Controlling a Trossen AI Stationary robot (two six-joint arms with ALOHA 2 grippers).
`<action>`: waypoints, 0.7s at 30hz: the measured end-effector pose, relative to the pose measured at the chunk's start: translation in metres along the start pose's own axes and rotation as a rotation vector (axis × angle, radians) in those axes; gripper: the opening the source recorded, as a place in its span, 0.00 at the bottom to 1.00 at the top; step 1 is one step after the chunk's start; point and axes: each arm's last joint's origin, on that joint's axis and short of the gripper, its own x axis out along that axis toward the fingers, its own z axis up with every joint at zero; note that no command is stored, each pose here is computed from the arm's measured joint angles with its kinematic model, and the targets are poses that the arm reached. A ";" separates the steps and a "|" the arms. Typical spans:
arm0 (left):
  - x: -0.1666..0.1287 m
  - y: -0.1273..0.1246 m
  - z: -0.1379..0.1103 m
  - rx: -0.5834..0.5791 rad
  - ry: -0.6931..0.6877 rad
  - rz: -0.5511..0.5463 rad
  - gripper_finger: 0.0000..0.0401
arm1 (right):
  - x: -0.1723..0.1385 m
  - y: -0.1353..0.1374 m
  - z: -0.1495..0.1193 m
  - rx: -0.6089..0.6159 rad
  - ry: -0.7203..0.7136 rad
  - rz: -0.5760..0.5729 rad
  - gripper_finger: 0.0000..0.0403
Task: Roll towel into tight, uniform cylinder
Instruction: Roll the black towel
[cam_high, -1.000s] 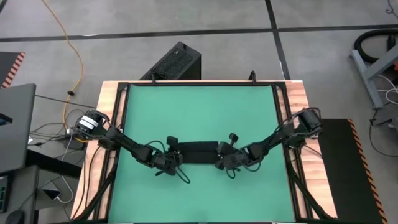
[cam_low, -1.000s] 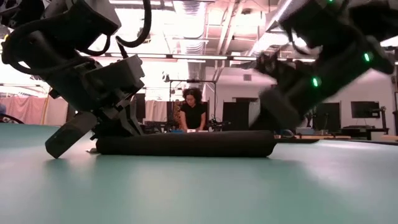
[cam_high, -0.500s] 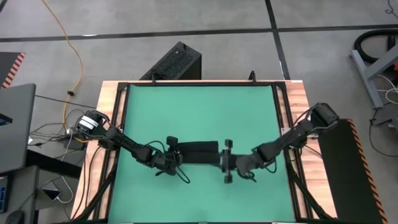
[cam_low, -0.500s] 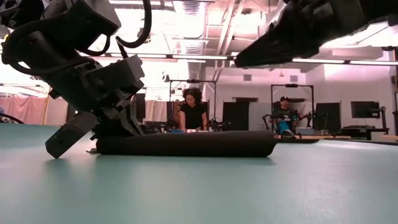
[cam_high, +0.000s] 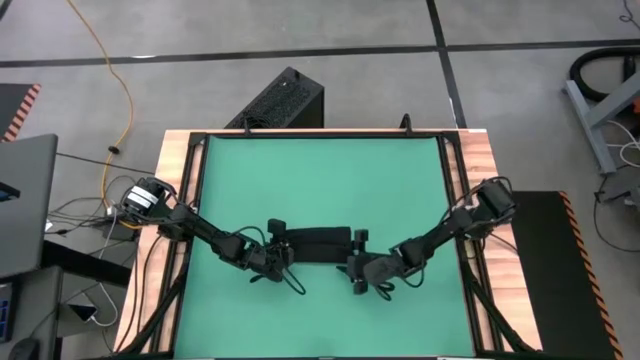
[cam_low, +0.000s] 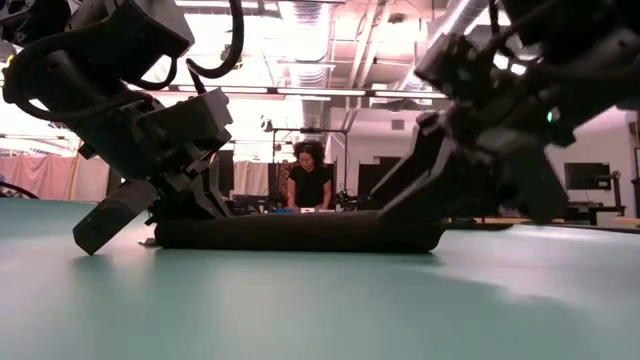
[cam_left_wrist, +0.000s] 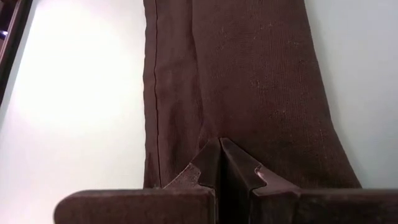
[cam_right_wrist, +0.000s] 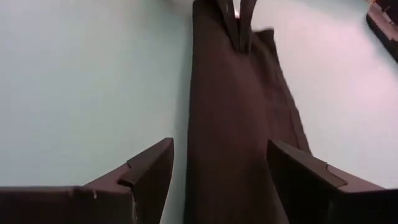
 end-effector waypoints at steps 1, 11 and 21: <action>0.000 0.000 0.000 0.001 0.001 0.000 0.00 | 0.002 0.001 -0.003 -0.005 0.010 -0.002 0.70; 0.000 0.000 0.000 0.026 0.001 -0.006 0.00 | 0.025 0.006 -0.035 -0.026 0.118 -0.064 0.67; -0.004 0.000 0.006 0.079 -0.050 -0.026 0.00 | 0.026 0.006 -0.046 0.042 0.182 -0.110 0.13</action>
